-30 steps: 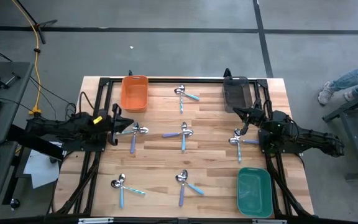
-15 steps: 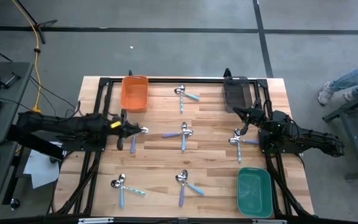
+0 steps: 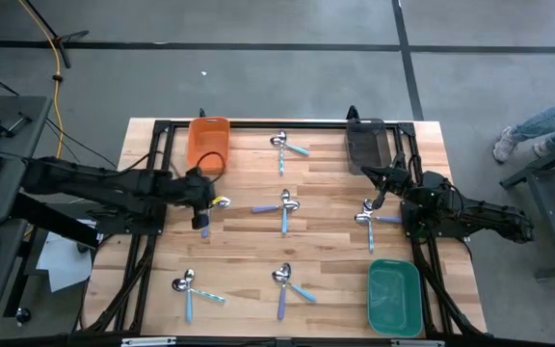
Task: Sort silverware by color (type)
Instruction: Put the white patterned spoon into the black bin
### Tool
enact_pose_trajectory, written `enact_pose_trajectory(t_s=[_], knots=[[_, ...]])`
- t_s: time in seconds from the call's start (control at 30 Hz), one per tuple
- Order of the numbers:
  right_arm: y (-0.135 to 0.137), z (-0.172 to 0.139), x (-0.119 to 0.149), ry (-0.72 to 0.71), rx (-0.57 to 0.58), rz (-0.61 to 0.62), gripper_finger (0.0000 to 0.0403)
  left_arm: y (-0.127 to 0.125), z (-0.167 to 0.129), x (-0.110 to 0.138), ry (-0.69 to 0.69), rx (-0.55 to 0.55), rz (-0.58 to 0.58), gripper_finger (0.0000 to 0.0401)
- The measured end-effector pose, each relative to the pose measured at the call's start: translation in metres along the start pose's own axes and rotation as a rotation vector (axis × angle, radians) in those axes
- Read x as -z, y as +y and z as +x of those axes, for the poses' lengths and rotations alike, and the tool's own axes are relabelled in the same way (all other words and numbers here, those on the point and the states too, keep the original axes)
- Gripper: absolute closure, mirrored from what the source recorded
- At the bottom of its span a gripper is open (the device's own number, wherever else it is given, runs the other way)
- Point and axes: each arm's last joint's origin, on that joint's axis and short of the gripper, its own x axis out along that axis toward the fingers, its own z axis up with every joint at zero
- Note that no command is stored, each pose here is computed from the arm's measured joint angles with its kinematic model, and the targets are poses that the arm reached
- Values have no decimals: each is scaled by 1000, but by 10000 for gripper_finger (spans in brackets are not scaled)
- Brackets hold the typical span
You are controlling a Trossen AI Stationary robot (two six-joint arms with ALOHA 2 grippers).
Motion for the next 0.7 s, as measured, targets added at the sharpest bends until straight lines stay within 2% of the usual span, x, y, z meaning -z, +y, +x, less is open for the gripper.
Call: enact_pose_trajectory(t_s=[0.33, 0.53, 0.7], knots=[[0, 0, 0, 0, 0, 0, 402, 13, 15, -41, 306, -34, 116, 390], [0, 0, 0, 0, 0, 0, 402, 22, 35, -41, 466, 29, 93, 345], [0, 0, 0, 0, 0, 0, 402, 30, 51, -30, 639, 23, 103, 309]])
